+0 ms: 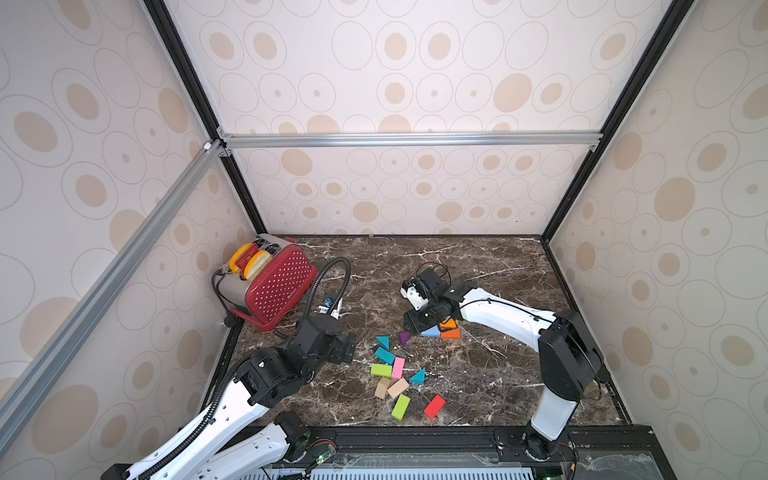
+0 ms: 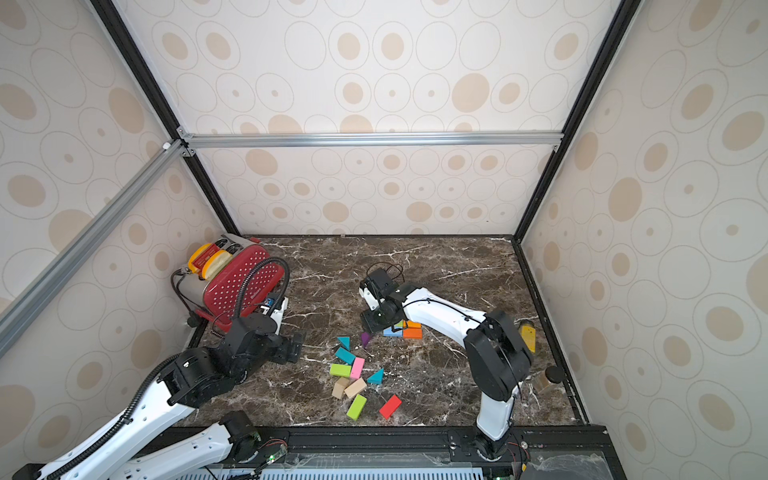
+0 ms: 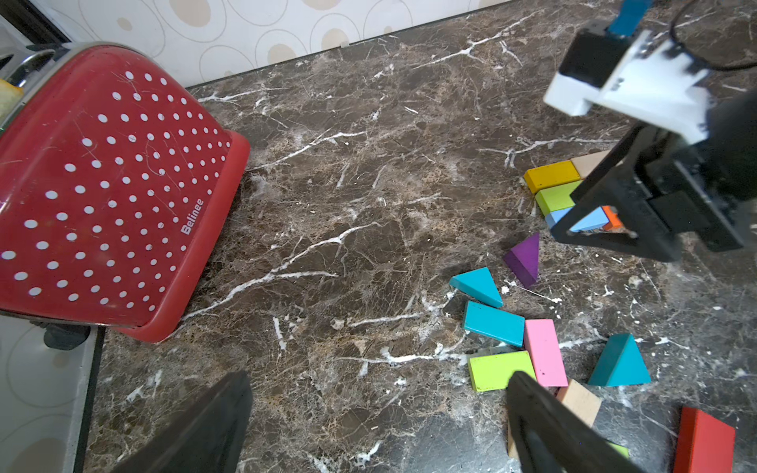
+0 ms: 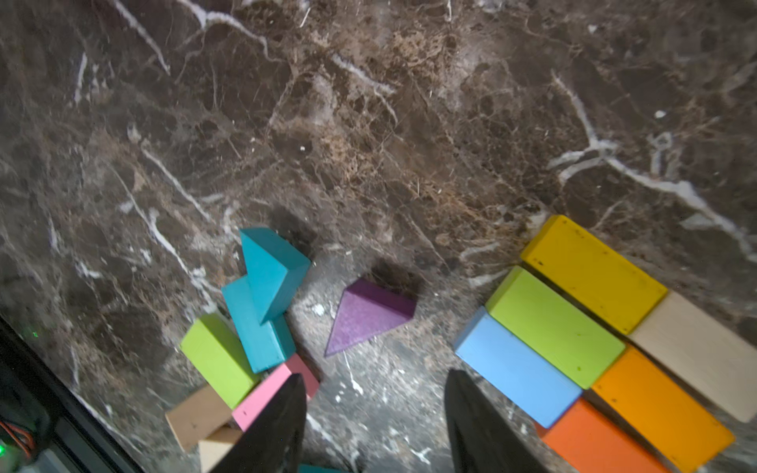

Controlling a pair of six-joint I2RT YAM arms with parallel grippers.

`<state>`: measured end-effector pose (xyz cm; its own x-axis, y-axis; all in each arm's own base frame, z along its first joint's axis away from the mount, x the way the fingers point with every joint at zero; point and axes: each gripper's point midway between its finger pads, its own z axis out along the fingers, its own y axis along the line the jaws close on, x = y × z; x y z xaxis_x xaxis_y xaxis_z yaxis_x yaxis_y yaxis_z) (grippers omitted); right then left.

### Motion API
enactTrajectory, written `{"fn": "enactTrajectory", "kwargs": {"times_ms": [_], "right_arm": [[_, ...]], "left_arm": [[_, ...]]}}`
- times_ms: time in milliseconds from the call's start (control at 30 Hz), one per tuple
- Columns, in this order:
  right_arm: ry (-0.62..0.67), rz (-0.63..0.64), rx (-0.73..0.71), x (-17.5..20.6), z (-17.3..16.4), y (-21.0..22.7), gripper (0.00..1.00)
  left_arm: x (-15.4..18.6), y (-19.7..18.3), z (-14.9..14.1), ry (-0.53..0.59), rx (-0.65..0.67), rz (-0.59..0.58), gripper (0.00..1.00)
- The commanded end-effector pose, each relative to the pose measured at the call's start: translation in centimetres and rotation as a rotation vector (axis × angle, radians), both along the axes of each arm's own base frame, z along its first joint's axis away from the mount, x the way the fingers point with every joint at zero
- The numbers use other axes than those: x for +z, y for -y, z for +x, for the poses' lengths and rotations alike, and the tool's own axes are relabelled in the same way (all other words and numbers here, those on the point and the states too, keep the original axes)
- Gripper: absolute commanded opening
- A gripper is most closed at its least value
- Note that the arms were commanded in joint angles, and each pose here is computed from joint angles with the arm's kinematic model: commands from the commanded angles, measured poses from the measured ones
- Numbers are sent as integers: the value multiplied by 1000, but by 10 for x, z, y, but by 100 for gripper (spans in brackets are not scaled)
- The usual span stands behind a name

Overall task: Assemble a piece of candy with building blocks
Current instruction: Adjust the building block at the center of the board.

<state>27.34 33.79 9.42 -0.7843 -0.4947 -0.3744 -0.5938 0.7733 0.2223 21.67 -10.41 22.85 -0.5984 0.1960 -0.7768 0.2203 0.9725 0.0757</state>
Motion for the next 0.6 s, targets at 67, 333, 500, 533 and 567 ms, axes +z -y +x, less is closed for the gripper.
{"fn": "enactTrajectory", "kwargs": {"times_ms": [67,333,500,533,567], "right_arm": [[-101,-66,-275,-15,0,8,64],[-164,-57,-605,-8,-1,-6,76],[-223,-154,-777,-18,-6,1,76],[-218,-148,-789,-19,-4,0,76],[-217,-157,-809,-21,-5,1,76]], "left_arm": [[9,-6,0,27,19,-12,98],[17,-12,-3,59,33,-31,98],[21,-15,-6,82,37,-50,99],[22,-16,-6,83,38,-51,99],[22,-16,-6,85,37,-51,99]]}}
